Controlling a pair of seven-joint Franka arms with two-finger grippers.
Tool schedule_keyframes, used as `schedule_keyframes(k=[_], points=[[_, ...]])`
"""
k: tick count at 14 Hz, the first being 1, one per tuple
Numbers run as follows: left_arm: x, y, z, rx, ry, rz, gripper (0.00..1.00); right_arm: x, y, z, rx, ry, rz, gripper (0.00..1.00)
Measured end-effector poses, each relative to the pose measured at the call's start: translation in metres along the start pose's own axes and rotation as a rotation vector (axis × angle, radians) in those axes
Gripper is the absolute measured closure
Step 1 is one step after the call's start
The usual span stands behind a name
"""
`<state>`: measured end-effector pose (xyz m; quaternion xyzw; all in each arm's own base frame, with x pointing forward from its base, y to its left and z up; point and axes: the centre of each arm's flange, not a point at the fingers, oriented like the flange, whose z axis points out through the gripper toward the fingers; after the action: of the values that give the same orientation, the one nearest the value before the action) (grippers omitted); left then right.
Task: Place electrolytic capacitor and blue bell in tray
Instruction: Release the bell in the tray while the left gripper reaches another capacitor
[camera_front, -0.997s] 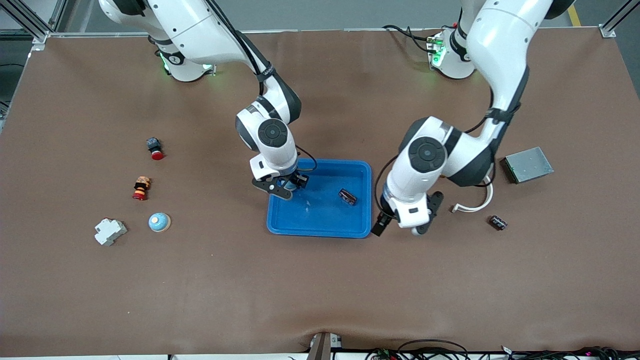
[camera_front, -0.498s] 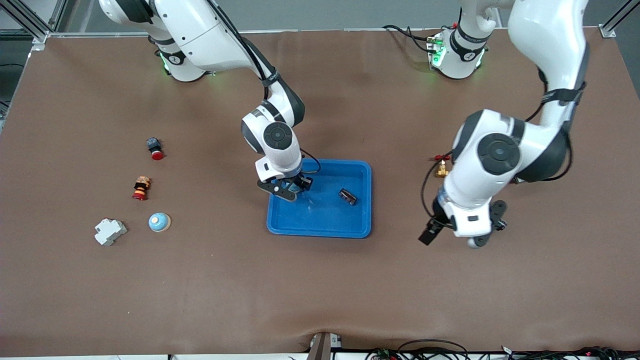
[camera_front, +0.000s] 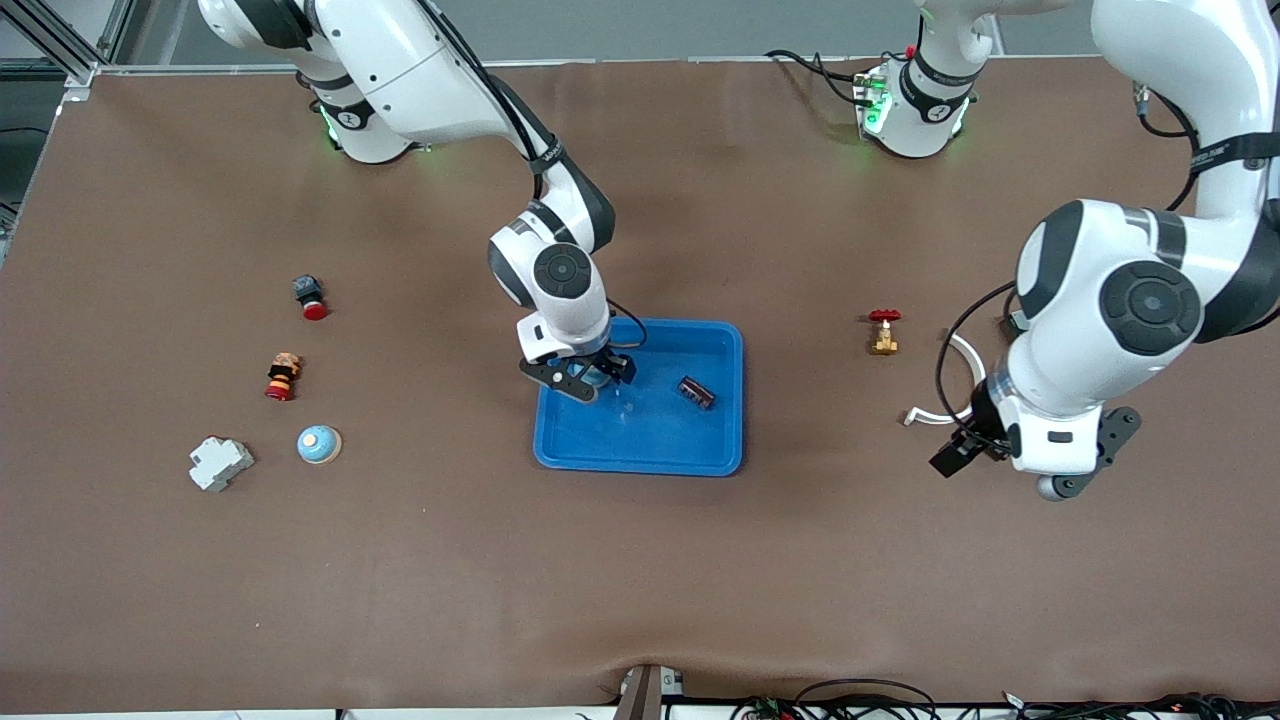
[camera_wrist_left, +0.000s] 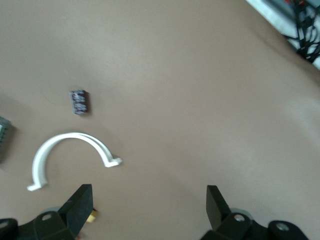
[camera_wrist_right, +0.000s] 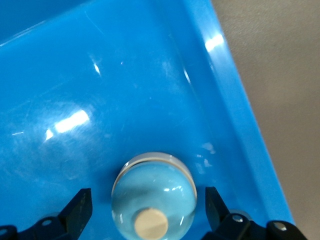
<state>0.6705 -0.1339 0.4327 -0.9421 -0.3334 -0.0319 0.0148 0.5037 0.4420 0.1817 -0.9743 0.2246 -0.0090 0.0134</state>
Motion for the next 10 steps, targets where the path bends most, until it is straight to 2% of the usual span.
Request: schedule_keyframes(k=[2, 7, 10], points=[[0.018, -0.021, 0.003, 0.029, -0.020, 0.048, 0.00, -0.002, -0.004, -0.004, -0.003, -0.001, -0.005, 0.00], [0.049, -0.055, 0.011, 0.049, -0.042, 0.121, 0.00, 0.006, -0.022, -0.039, -0.080, -0.033, -0.010, 0.00], [0.063, -0.071, 0.012, 0.052, -0.048, 0.178, 0.00, 0.015, -0.027, -0.058, -0.103, -0.039, -0.046, 0.00]])
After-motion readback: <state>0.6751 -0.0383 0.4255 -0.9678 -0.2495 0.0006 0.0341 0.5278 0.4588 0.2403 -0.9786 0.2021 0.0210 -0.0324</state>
